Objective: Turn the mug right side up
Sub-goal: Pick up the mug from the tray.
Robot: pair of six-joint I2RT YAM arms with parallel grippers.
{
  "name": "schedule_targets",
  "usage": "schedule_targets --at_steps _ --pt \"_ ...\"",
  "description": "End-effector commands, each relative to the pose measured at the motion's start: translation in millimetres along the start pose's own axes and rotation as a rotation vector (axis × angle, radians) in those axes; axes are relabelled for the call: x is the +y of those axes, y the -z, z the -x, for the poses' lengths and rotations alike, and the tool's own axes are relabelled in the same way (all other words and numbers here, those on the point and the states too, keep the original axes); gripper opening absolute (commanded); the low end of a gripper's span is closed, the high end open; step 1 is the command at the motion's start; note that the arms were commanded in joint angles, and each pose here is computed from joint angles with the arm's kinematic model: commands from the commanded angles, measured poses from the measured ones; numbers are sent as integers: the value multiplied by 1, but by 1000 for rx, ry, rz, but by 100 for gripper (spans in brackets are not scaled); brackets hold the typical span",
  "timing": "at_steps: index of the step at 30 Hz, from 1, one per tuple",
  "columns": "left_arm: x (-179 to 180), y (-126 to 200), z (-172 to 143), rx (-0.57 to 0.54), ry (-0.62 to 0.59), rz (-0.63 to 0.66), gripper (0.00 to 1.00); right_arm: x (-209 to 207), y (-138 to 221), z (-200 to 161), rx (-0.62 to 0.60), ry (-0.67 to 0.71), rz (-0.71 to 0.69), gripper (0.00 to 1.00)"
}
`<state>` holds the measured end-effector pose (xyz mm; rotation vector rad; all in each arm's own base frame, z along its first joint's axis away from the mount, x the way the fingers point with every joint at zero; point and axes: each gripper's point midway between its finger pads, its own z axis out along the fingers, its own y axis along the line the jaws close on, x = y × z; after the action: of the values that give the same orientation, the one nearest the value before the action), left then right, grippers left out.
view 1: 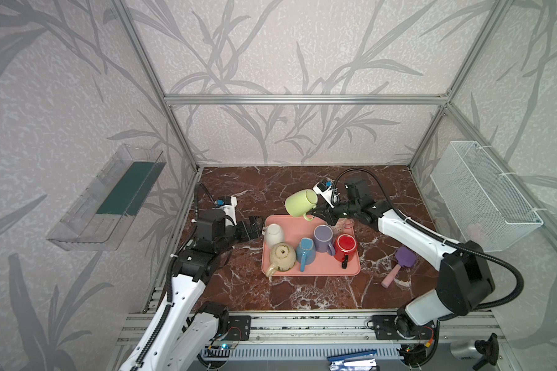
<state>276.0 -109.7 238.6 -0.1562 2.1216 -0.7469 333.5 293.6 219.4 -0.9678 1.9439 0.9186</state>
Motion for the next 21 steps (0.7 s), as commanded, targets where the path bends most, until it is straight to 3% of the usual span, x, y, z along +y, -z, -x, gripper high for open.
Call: schedule_targets --at_steps 1,10,17,21 --pt "-28 -5 15 -57 54 -161 96 25 32 66 -241 65 77 0" --pt "-65 -10 45 -196 171 -443 87 37 69 98 -398 21 125 0" --pt "-90 -12 62 -237 157 -573 77 45 88 120 -495 -20 198 0" --pt "-108 -22 67 -194 137 -644 73 49 90 130 -520 -37 239 0"
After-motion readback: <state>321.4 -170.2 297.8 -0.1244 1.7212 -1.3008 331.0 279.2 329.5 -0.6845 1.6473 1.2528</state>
